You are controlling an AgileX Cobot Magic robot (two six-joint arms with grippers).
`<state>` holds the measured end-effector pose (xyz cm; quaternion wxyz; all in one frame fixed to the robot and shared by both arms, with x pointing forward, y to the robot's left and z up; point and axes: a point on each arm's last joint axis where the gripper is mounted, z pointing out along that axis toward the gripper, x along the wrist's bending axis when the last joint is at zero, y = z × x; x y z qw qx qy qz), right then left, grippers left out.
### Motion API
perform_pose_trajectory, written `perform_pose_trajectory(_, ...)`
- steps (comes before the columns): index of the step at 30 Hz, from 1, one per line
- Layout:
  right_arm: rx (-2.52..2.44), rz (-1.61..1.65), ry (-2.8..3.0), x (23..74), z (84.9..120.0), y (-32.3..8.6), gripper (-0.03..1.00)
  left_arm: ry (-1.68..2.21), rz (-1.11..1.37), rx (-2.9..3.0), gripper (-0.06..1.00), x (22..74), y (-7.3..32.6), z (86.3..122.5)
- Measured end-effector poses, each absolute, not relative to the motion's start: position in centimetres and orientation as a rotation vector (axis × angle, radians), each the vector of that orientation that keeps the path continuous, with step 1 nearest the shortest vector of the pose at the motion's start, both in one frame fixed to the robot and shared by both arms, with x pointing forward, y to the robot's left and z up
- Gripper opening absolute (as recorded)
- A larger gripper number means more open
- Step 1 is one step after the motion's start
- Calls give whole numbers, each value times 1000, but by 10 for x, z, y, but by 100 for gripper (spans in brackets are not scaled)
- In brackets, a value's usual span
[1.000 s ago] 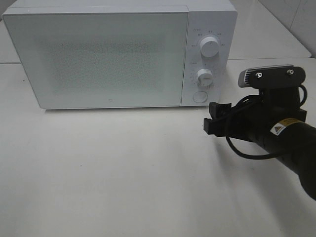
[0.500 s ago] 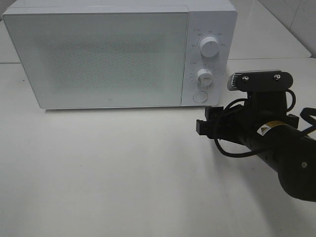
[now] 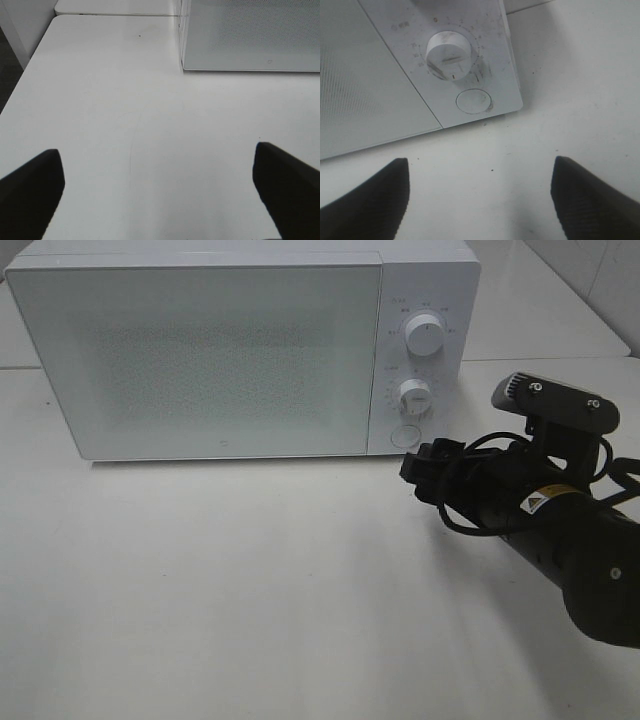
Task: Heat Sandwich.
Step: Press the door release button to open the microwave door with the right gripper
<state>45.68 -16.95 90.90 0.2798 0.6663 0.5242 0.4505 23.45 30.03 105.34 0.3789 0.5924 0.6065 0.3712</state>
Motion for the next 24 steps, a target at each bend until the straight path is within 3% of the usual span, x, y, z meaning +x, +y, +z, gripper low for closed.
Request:
perform_pose_trajectory(8, 2192, 1433, 1008, 457, 909, -169, 73, 1549, 948, 1513, 96, 234, 300, 1053)
perform_pose_trajectory(13, 2447, 1567, 660, 457, 909, -169, 64, 1549, 948, 1513, 96, 234, 300, 1053)
perform_pose_trajectory(17, 2632, 1659, 327, 457, 909, -169, 49, 1549, 948, 1513, 96, 234, 300, 1053)
perform_pose_trajectory(18, 2632, 1659, 327, 457, 909, -169, 49, 1549, 948, 1513, 96, 234, 300, 1053)
perform_pose_trajectory(21, 2693, 1688, 190, 457, 909, -169, 31, 1549, 948, 1513, 96, 234, 300, 1053)
perform_pose_trajectory(24, 2703, 1692, 167, 457, 909, -169, 23, 1549, 948, 1513, 96, 234, 300, 1053)
